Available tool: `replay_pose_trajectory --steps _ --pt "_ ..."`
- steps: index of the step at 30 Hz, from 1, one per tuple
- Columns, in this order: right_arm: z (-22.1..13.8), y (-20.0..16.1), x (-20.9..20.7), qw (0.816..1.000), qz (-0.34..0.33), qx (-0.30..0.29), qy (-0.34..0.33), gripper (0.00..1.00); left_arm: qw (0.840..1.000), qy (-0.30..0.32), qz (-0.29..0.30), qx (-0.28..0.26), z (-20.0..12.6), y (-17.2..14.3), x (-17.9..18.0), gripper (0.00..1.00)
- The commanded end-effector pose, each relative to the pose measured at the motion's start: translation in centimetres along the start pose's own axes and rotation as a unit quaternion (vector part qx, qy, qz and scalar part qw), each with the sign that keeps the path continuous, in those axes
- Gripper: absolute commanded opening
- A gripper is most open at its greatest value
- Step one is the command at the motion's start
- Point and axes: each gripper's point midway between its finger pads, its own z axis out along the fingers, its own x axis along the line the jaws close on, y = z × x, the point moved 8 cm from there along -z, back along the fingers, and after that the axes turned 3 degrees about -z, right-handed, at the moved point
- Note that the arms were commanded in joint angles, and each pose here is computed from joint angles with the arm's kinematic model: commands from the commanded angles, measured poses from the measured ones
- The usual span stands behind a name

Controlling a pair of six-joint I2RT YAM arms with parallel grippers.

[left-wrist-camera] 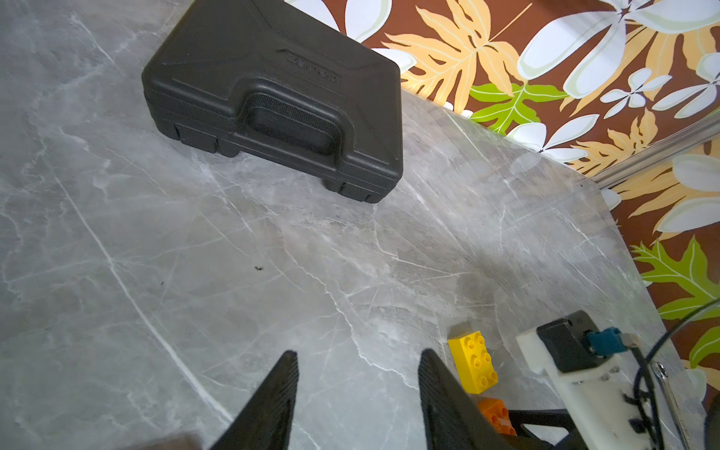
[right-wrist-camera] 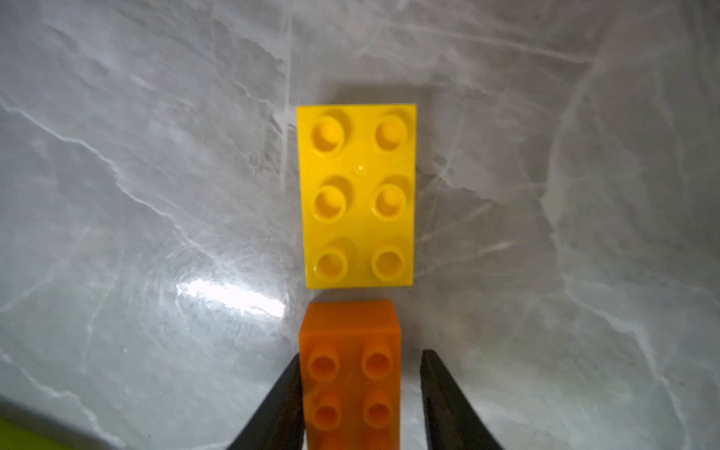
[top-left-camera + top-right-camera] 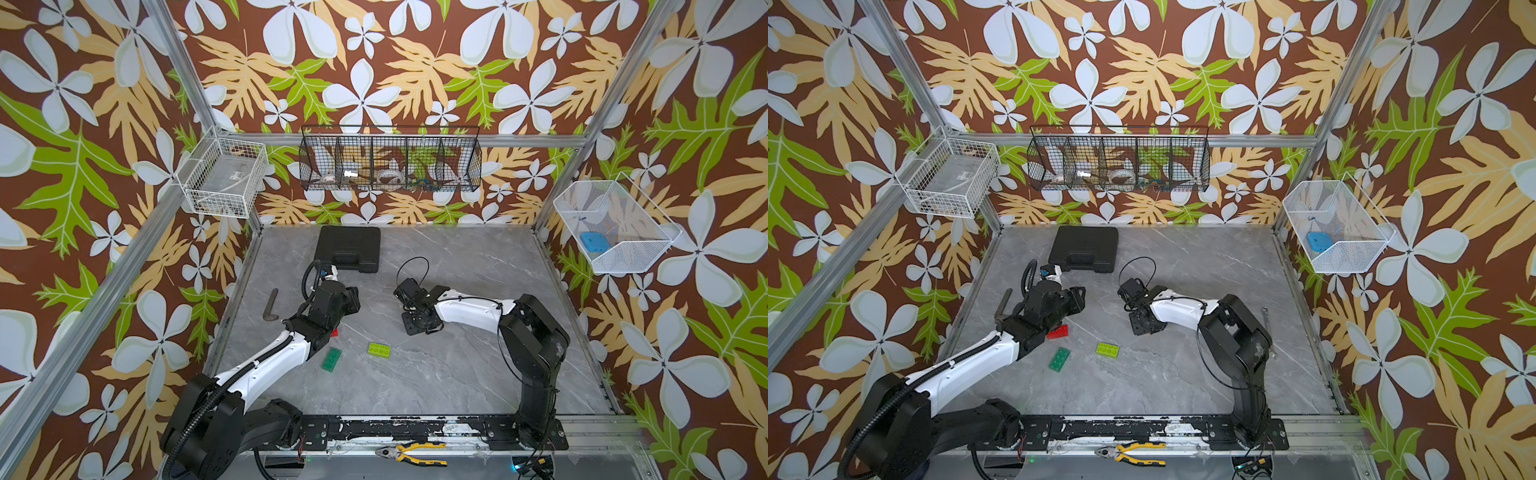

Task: Assemble a rectangle with lego
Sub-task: Place the lego brick at the center of the board, then move the lego brick at the center of the board.

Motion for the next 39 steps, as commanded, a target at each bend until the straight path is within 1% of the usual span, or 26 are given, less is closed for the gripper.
replay_pose_trajectory --steps 1,3,5,7,9,11,14,18,22,27,29,31,36,39 --pt "-1.2 0.4 0.0 1.000 -0.005 -0.009 0.009 0.51 1.000 -0.005 0.006 -0.013 0.0 0.6 -0.4 0.53" --pt "-2.3 1.2 0.6 0.999 -0.006 -0.024 0.037 0.56 1.000 -0.002 0.008 -0.014 0.1 0.6 -0.4 0.53" --pt "-2.9 2.2 0.6 0.999 -0.003 -0.033 0.043 0.58 1.000 0.000 0.010 -0.015 0.1 0.6 -0.4 0.53" --pt "-2.5 3.1 -0.3 0.999 0.018 -0.031 0.039 0.59 1.000 0.001 0.010 -0.016 0.1 0.6 -0.3 0.53" --pt "-1.4 4.0 -1.6 0.998 0.049 -0.024 0.045 0.59 1.000 0.002 0.010 -0.015 0.1 0.6 -0.3 0.53" --pt "-0.8 5.1 -2.0 0.997 0.057 -0.032 0.047 0.59 1.000 0.004 0.010 -0.013 0.2 0.5 -0.2 0.52" --pt "0.0 6.4 -1.7 0.998 0.038 -0.028 0.039 0.59 1.000 0.008 0.012 -0.013 0.1 0.4 -0.1 0.52" --pt "1.2 6.6 -1.2 0.998 0.017 -0.015 0.051 0.58 1.000 0.014 0.016 -0.016 0.0 0.4 0.1 0.52" --pt "1.6 6.4 -0.9 0.998 -0.001 -0.004 0.058 0.52 1.000 0.017 0.013 -0.017 -0.2 0.3 0.3 0.52" --pt "1.7 5.6 0.1 0.997 -0.060 0.015 0.053 0.34 1.000 0.016 0.013 -0.018 -0.2 0.4 0.2 0.52" --pt "1.6 5.1 0.8 0.995 -0.086 0.019 0.051 0.30 1.000 0.017 0.014 -0.018 -0.2 0.4 0.2 0.52" --pt "1.6 4.8 1.1 0.994 -0.096 0.023 0.053 0.28 1.000 0.016 0.014 -0.020 -0.3 0.5 0.2 0.52" --pt "1.6 4.4 1.0 0.995 -0.088 0.025 0.051 0.27 1.000 0.016 0.014 -0.018 -0.2 0.5 0.2 0.52" --pt "1.4 4.2 1.4 0.993 -0.090 0.027 0.065 0.27 1.000 0.015 0.013 -0.018 -0.3 0.5 0.2 0.52"
